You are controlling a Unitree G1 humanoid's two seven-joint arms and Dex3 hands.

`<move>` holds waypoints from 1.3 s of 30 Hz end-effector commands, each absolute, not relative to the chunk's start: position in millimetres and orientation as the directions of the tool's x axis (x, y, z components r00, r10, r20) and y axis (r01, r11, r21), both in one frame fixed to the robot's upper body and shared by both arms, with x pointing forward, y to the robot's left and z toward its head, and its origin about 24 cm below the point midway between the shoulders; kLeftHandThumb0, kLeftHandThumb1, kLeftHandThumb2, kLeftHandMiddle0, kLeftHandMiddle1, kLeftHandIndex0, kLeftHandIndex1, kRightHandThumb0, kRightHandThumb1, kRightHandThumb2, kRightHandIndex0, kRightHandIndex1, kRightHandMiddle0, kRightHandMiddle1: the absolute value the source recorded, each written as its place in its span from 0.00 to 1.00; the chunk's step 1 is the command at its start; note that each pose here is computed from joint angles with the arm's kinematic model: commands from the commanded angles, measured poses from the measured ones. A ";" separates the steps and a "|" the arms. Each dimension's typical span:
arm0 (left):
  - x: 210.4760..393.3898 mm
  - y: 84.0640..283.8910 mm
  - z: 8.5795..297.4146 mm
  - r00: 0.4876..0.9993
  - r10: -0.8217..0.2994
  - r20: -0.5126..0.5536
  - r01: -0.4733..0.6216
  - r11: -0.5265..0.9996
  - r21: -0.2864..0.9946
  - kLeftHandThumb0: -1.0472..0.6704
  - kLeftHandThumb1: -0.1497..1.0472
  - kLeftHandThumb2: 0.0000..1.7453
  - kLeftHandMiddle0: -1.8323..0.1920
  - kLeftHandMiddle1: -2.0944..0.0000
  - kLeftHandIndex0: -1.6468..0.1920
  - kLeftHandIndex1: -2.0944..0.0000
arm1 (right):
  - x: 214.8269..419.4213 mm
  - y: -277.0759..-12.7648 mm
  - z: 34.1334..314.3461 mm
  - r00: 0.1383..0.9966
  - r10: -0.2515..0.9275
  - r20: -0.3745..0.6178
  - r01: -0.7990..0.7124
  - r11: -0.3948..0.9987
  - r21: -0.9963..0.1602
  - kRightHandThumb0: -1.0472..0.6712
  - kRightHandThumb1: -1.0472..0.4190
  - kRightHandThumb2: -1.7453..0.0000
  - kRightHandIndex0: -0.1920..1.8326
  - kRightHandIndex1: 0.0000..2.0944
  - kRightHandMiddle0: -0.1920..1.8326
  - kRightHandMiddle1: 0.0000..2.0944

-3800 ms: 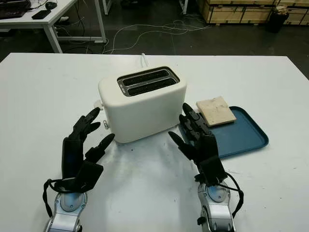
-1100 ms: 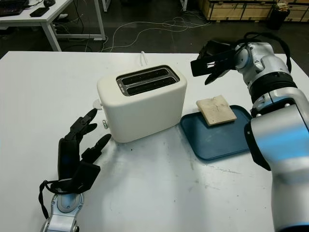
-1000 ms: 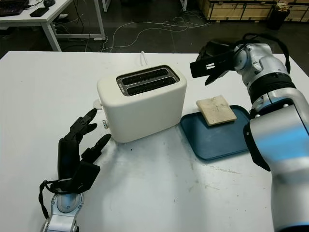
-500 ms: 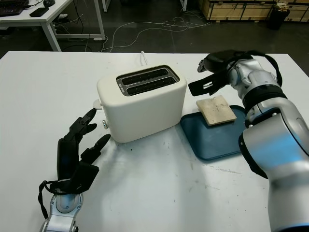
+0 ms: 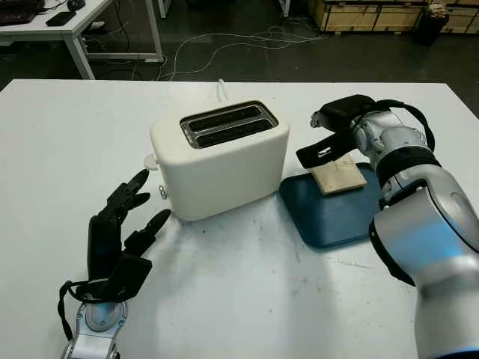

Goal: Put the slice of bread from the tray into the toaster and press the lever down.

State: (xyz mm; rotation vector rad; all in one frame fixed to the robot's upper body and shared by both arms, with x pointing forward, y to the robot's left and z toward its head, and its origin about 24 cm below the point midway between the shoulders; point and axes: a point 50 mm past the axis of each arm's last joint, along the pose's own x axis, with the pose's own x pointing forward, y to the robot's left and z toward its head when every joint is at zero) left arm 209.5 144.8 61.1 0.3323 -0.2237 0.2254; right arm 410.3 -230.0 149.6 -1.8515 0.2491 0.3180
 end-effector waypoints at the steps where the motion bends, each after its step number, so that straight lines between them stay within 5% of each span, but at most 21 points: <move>1: 207.8 144.5 60.9 0.950 0.179 0.257 -0.252 0.924 0.288 0.29 0.89 0.08 0.74 0.61 0.61 0.98 | 408.2 -229.6 139.5 0.926 -0.028 -0.377 -0.369 -0.293 -0.882 0.42 0.24 1.00 0.29 0.00 0.30 0.00; 15: 206.6 143.3 59.2 0.950 0.179 0.257 -0.251 0.925 0.286 0.28 0.89 0.09 0.74 0.61 0.60 0.98 | 404.8 -224.0 125.1 0.903 -0.005 -0.429 -0.412 -0.293 -0.863 0.33 0.24 1.00 0.28 0.00 0.29 0.00; 22: 205.0 142.0 58.2 0.952 0.180 0.247 -0.247 0.930 0.274 0.27 0.89 0.09 0.74 0.60 0.60 0.98 | 403.6 -221.5 119.4 0.917 0.022 -0.398 -0.375 -0.295 -0.879 0.38 0.26 1.00 0.30 0.01 0.31 0.00; 39: 201.8 141.1 57.2 0.954 0.188 0.235 -0.251 0.928 0.277 0.27 0.89 0.08 0.74 0.59 0.60 0.98 | 397.7 -219.1 103.8 0.920 0.080 -0.384 -0.311 -0.449 -0.837 0.36 0.26 1.00 0.34 0.01 0.34 0.01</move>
